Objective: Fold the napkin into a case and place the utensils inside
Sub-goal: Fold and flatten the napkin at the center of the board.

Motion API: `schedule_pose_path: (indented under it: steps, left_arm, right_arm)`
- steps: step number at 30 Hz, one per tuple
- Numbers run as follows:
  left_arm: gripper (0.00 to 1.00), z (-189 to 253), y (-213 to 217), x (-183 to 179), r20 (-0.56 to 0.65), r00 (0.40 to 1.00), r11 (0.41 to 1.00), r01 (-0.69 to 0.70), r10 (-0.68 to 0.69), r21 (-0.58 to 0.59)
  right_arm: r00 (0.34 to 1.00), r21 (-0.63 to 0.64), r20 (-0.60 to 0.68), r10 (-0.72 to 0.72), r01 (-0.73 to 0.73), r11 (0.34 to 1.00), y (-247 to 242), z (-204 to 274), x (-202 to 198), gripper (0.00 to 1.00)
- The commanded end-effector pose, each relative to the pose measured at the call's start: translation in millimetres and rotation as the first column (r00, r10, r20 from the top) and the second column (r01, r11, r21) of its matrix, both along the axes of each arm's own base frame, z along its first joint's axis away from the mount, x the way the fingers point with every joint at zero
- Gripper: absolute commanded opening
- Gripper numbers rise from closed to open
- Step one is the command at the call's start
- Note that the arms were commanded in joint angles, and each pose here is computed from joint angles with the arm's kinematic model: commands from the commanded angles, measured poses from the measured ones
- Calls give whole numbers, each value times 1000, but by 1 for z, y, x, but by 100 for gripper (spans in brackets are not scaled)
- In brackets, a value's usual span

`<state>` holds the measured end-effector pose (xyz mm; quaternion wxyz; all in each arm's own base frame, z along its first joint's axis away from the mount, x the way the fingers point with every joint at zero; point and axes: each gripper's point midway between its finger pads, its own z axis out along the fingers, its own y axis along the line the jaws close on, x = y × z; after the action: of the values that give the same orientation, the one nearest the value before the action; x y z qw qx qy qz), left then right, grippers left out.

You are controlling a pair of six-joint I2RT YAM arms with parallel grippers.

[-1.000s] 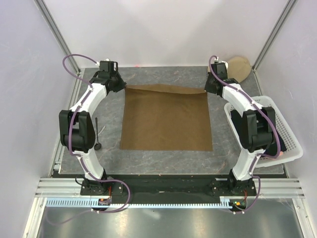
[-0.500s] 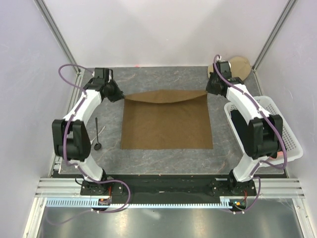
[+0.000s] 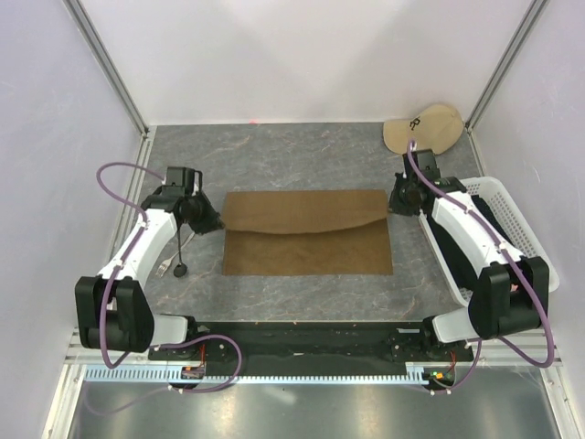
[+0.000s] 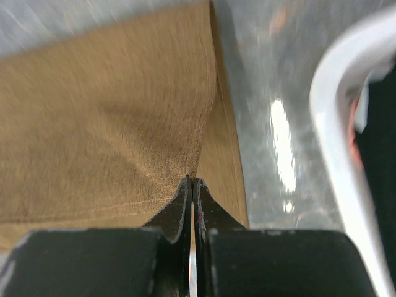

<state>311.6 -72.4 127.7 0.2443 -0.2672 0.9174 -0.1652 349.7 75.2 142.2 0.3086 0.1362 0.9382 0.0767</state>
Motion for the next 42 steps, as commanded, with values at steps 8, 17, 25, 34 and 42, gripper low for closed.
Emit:
schedule_pose_path:
  steps: [8, 17, 25, 34, 42]
  left_arm:
    - [2, -57, 3, -46, -205, 977, 998, -67, 64, -6]
    - [2, -74, 0, -55, -264, 963, 998, -60, 52, -20]
    - [2, -40, 6, -60, -193, 976, 994, -104, 101, -9]
    - [2, -55, 0, -87, -282, 949, 986, -160, 140, -47]
    - [2, -90, 7, -95, -400, 901, 984, -176, 169, 19]
  right_arm:
    - [995, 73, -98, 15, -7, 997, 6, -50, -52, 0]
    - [988, 47, -151, 16, -9, 999, 2, -77, -58, 0]
    - [993, 44, -117, 19, -14, 999, -1, -39, -66, 0]
    - [982, 66, -188, 7, 6, 998, -2, -55, -99, 0]
    - [972, 59, -236, -8, 23, 998, -2, -92, -101, 0]
